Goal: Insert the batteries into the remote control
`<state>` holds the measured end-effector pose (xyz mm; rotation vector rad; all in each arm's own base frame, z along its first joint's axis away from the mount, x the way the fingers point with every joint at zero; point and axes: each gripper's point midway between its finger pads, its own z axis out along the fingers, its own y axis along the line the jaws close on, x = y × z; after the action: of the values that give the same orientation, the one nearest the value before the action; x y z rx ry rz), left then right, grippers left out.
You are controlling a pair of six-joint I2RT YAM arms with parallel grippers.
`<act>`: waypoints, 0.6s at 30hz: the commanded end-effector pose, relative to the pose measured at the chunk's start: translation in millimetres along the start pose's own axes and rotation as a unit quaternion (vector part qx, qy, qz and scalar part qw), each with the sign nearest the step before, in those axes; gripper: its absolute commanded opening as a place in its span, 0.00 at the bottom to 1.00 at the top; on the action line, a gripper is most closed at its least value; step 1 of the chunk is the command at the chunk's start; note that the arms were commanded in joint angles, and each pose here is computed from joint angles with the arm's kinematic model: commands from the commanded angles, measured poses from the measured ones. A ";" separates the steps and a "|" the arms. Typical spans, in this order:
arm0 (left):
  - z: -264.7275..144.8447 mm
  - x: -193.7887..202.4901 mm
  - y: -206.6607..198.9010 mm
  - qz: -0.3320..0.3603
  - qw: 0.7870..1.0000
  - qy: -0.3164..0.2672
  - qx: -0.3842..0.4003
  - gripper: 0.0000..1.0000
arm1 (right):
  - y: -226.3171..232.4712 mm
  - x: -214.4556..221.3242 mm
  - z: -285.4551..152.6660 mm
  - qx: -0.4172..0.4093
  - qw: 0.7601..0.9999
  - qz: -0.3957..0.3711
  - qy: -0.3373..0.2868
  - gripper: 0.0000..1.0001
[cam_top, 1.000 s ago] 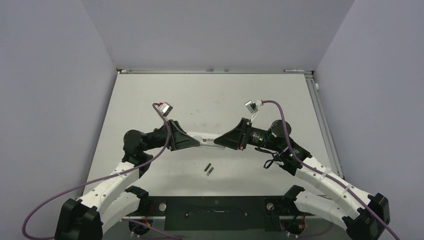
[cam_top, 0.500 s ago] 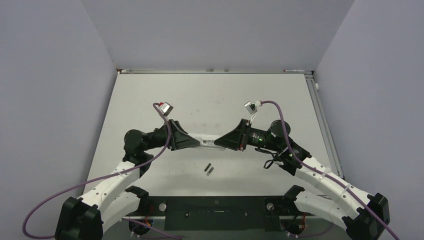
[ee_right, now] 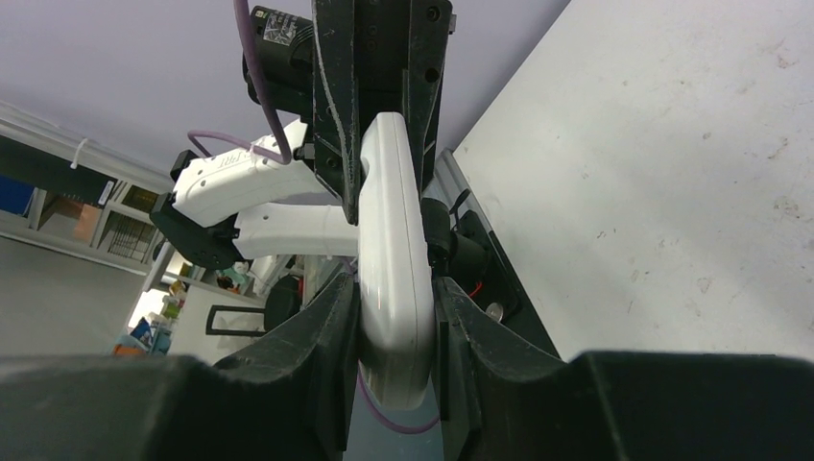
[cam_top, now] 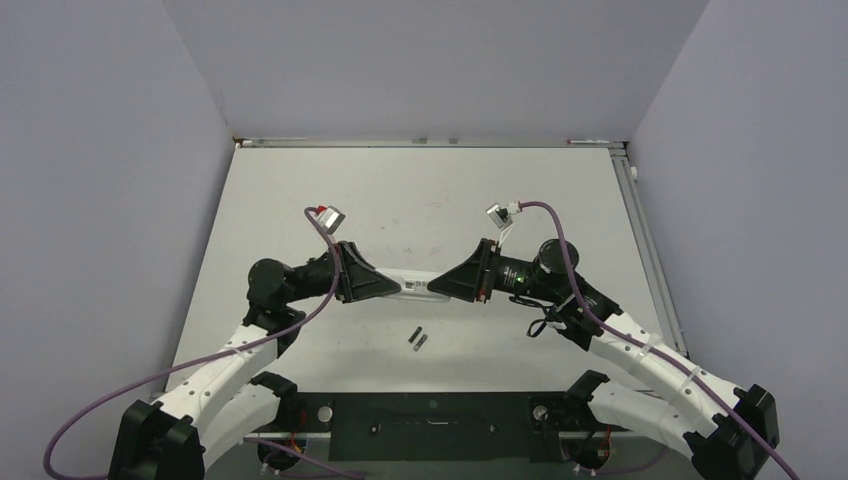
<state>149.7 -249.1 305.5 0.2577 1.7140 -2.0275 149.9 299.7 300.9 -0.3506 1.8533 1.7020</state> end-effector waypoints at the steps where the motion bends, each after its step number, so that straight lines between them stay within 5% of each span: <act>1: 2.4 -8.5 -13.8 0.039 0.999 -0.020 0.002 0.00 | -8.9 -8.6 2.7 0.029 0.999 -0.025 -0.008 0.24; 10: 0.3 -10.3 -2.5 0.041 0.998 -0.034 -0.030 0.00 | -18.8 -11.2 -3.6 0.078 0.996 -0.039 -0.005 0.60; 18: -4.0 -9.2 22.6 0.036 0.994 -0.034 -0.096 0.00 | -32.1 -14.4 -17.7 0.144 0.987 -0.066 -0.003 0.67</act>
<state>162.0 -247.0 280.1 0.1530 1.8289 -1.8711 167.2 286.6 267.7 -0.3330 2.0305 1.4289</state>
